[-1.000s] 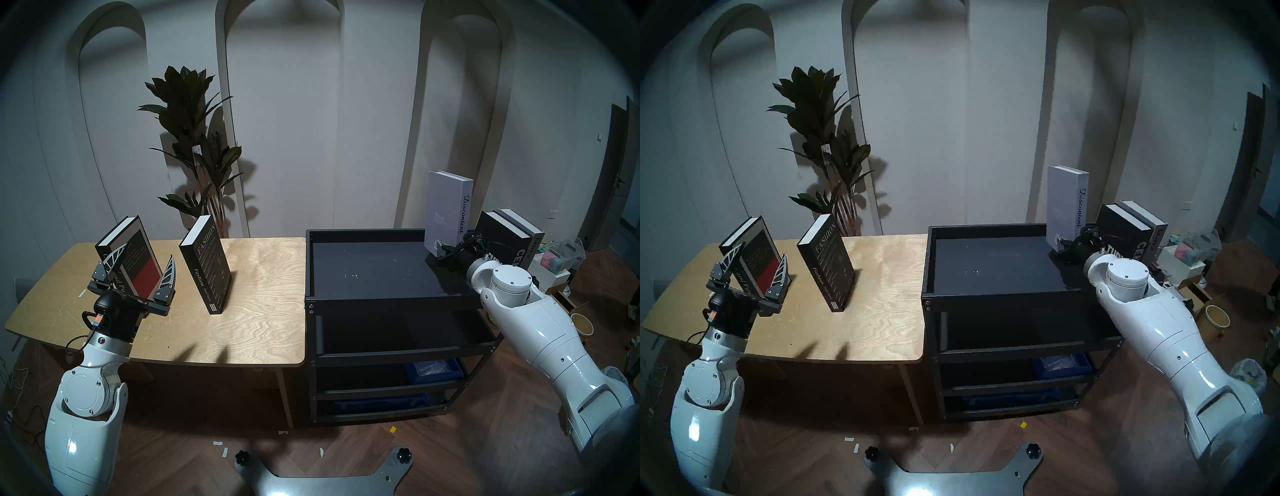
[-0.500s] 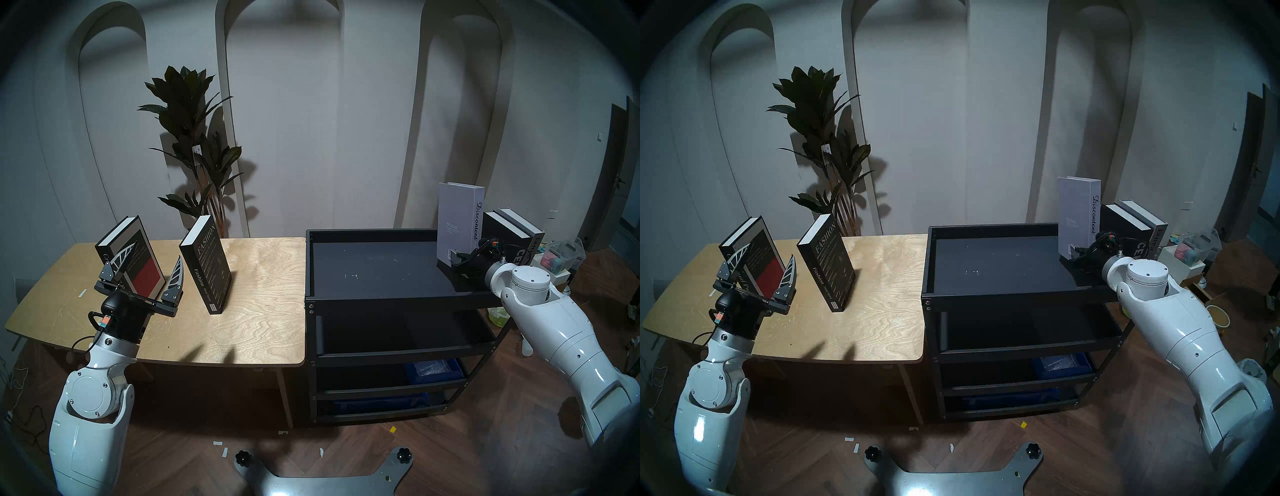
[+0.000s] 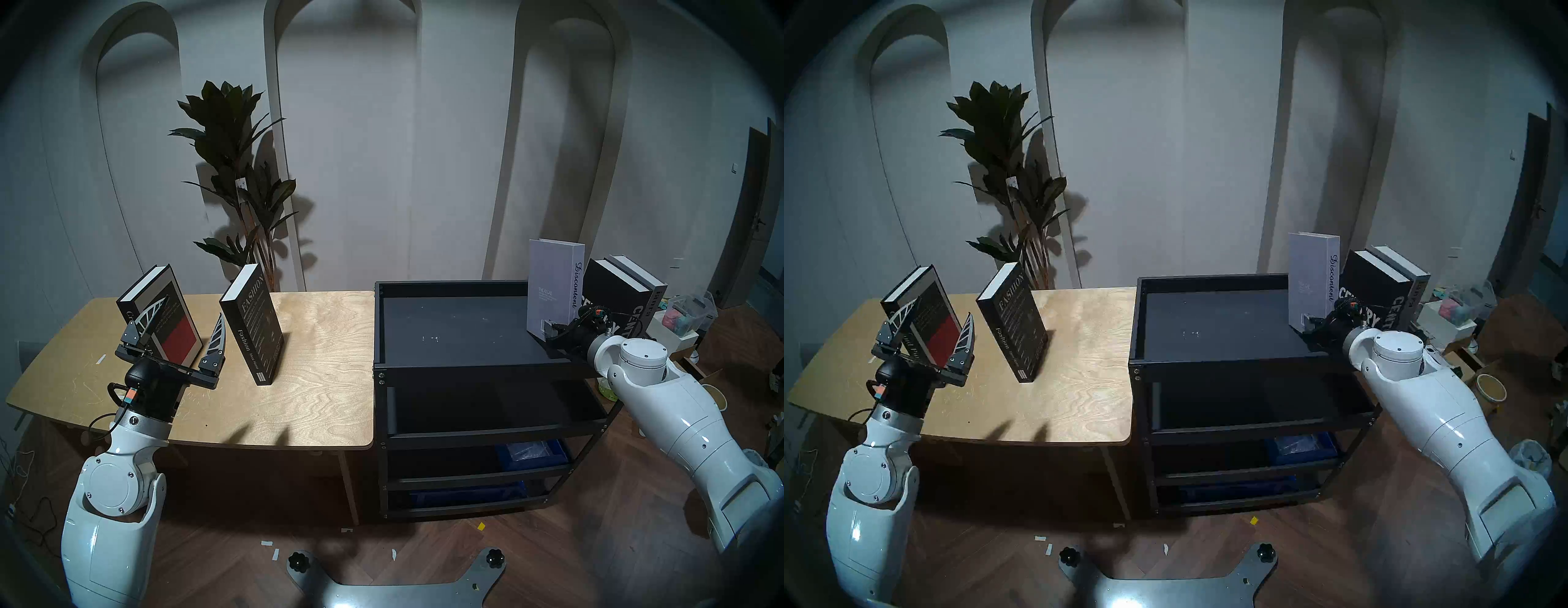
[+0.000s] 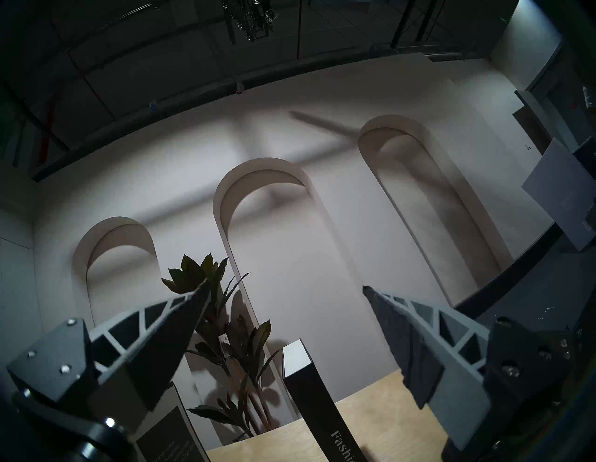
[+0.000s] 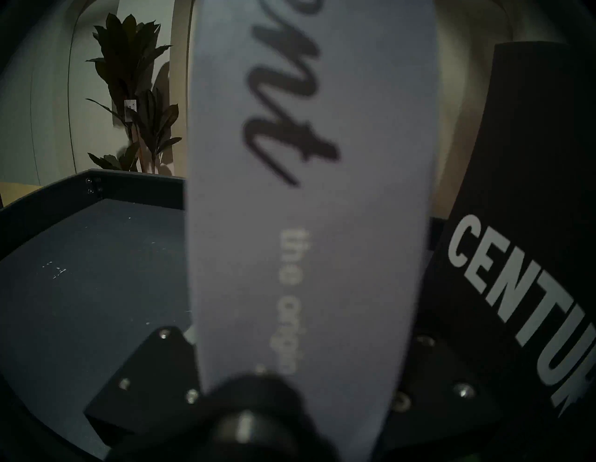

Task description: Move the books from the display table onto the shelf, standing them upright with spines facing out and tallest at one end

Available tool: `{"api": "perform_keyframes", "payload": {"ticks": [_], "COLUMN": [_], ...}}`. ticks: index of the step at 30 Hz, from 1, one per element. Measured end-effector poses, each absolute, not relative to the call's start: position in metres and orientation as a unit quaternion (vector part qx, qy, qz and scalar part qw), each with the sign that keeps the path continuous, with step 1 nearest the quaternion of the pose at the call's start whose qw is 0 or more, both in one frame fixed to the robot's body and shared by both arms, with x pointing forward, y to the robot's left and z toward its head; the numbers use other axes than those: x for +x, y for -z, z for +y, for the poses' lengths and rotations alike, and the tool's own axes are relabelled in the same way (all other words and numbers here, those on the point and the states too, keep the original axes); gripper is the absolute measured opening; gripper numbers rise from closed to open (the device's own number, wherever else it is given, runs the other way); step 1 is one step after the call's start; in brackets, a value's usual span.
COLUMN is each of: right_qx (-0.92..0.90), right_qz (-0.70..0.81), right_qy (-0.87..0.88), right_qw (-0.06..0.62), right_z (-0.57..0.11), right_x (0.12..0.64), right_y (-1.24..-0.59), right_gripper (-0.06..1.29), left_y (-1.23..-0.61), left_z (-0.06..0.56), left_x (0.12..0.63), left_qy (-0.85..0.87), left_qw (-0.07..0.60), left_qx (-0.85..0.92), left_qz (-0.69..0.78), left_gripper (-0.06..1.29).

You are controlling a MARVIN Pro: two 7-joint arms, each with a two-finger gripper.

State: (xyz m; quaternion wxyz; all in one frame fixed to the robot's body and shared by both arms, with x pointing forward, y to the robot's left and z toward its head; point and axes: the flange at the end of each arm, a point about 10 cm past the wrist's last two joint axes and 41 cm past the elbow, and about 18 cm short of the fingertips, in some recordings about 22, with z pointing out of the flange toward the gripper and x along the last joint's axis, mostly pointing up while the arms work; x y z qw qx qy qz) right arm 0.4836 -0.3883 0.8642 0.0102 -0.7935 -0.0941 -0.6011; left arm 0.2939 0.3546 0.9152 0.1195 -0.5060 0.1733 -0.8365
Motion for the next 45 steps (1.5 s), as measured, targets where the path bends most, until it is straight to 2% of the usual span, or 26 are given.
{"api": "perform_keyframes", "payload": {"ticks": [33,40,45], "right_qx": [-0.796,-0.797,-0.797], "right_qz": [-0.072,-0.07,-0.069], "right_qy": [0.601,0.6,0.601], "right_qw": [-0.002,-0.003,-0.003], "right_z": [-0.391,-0.392,-0.392], "right_x": [0.481,0.479,0.479], "right_y": [-0.86,-0.861,-0.861], "right_gripper": [0.42,0.47,0.67], "left_y": [-0.92,-0.922,-0.922], "left_z": [0.358,0.358,0.358], "left_x": [0.295,0.298,0.299], "left_qy": [0.837,0.839,0.839], "left_qw": [0.109,0.109,0.11], "left_qx": [-0.503,-0.501,-0.5], "left_qz": [0.183,0.185,0.186], "left_gripper": [1.28,1.28,1.28]}}
